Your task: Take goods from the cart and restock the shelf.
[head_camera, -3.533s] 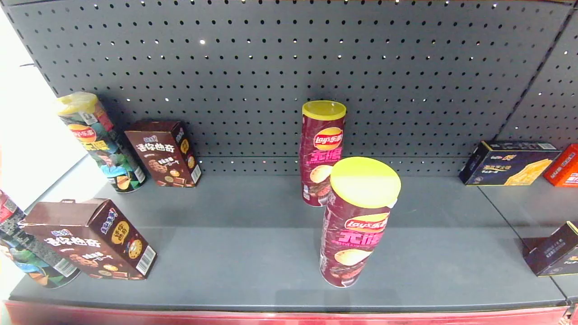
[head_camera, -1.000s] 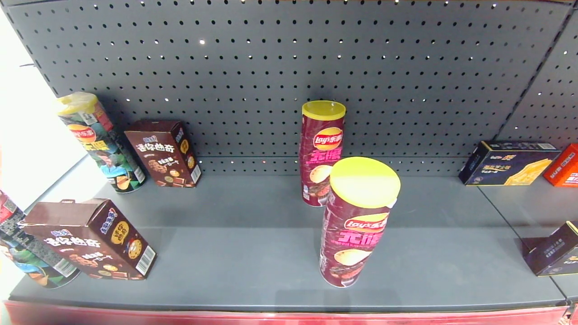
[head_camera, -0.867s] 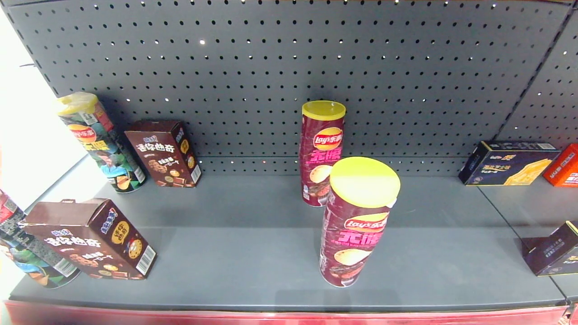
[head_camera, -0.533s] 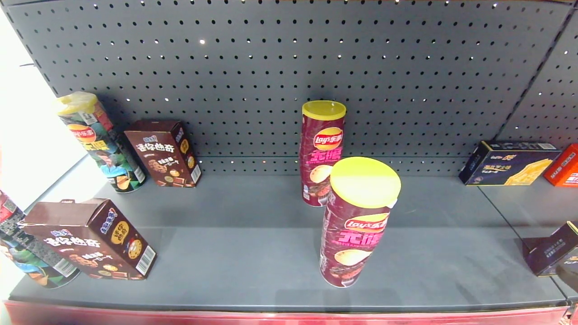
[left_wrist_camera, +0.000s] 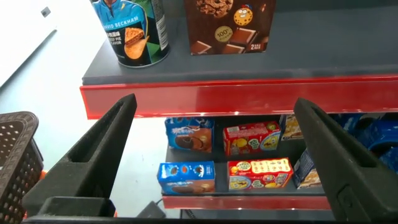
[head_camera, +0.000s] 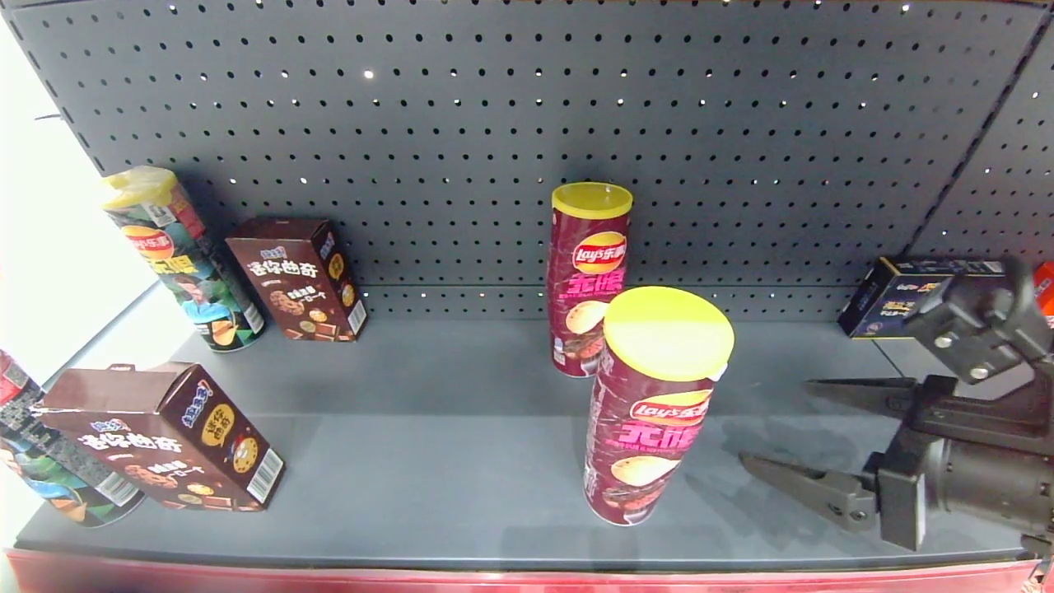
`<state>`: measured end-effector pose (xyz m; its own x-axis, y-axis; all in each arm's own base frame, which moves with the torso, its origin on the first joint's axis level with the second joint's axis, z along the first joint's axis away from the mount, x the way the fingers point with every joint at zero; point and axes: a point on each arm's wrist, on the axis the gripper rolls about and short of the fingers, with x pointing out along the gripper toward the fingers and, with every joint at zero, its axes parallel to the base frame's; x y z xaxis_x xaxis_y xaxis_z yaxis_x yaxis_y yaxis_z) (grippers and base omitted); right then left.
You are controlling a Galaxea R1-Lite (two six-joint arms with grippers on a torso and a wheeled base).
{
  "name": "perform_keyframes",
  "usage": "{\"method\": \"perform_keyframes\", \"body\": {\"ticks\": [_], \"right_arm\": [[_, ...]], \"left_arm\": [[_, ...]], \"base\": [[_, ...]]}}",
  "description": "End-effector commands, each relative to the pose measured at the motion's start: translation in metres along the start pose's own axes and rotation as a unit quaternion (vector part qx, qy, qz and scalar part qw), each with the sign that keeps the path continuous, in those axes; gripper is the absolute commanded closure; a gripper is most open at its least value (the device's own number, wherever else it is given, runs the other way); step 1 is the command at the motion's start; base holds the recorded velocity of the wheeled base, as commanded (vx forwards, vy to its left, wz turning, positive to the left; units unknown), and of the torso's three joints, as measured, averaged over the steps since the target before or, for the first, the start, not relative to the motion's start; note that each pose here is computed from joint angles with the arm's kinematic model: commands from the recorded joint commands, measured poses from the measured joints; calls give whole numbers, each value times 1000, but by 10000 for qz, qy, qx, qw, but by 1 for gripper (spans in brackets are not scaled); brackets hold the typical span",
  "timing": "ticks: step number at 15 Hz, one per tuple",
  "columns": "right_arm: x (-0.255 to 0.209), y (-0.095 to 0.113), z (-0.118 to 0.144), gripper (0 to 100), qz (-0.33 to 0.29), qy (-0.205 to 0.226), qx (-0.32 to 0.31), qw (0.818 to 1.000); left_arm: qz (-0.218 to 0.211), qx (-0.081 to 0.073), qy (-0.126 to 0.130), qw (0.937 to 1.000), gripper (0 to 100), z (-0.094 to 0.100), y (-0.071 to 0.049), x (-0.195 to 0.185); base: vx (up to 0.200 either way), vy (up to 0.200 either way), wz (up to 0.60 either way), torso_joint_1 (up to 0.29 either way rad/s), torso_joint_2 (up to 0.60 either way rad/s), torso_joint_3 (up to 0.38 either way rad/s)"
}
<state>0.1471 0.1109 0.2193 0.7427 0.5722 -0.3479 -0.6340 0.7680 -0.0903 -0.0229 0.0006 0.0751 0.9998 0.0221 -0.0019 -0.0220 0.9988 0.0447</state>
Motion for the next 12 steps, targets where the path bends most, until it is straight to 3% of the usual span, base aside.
{"method": "perform_keyframes", "body": {"ticks": [1,4,12], "right_arm": [[27,3,-1,0,94,325,-33,9994],[34,2,0,0,82,403,-107,9991],[49,4,2,0,136,497,-136,9986]], "left_arm": [[4,-39,-2,10000,0,0,0,0],[35,-162,7,9999,0,0,0,0],[27,-162,7,9999,0,0,0,0]], "base": [[0,0,0,0,0,0],[0,0,0,0,0,0],[0,0,0,0,0,0]]}}
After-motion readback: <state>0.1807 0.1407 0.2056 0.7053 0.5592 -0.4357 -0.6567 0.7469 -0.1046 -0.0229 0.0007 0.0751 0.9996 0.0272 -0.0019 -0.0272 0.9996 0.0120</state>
